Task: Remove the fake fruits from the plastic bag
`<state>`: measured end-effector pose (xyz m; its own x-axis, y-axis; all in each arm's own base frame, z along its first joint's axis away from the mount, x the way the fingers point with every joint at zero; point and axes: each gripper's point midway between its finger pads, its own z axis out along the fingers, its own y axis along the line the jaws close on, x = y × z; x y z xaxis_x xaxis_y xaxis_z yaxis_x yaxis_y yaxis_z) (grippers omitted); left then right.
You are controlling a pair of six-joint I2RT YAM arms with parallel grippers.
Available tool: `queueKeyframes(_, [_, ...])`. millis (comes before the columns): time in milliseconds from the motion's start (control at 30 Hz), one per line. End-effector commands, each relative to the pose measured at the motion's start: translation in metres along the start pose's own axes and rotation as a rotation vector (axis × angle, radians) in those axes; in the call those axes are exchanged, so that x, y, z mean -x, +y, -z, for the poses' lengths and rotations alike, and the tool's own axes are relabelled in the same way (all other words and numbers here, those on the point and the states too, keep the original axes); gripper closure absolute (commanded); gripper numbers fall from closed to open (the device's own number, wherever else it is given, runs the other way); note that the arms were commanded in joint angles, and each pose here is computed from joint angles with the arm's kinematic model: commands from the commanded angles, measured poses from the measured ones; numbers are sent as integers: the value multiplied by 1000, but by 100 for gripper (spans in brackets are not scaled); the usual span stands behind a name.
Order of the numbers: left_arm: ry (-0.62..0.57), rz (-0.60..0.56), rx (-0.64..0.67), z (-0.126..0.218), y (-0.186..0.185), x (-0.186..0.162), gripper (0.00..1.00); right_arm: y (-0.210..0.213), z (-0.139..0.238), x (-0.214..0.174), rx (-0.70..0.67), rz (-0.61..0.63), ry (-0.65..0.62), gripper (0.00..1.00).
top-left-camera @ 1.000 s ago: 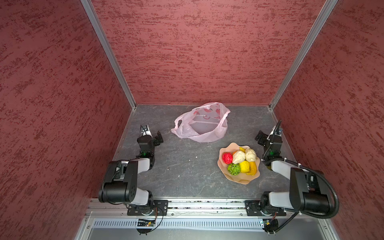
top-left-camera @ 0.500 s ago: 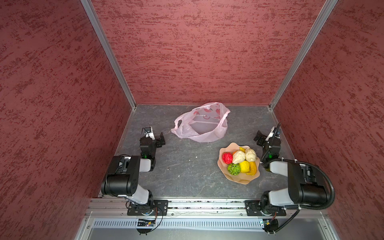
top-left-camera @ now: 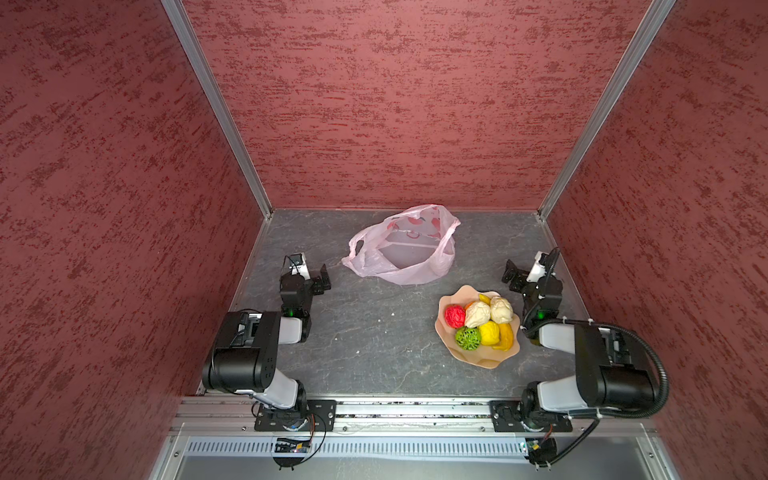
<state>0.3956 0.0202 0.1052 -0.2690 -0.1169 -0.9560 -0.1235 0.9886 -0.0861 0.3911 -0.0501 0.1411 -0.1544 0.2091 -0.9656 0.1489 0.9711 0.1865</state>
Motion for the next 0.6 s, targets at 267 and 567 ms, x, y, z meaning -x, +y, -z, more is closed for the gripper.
queueKeyframes(267, [-32, -13, -17, -1, -4, 9, 1, 19, 0, -2, 124, 65, -15, 1])
queueKeyframes(567, [-33, -14, -17, -1, -4, 10, 0, 24, 0, -4, 157, 80, -14, 1])
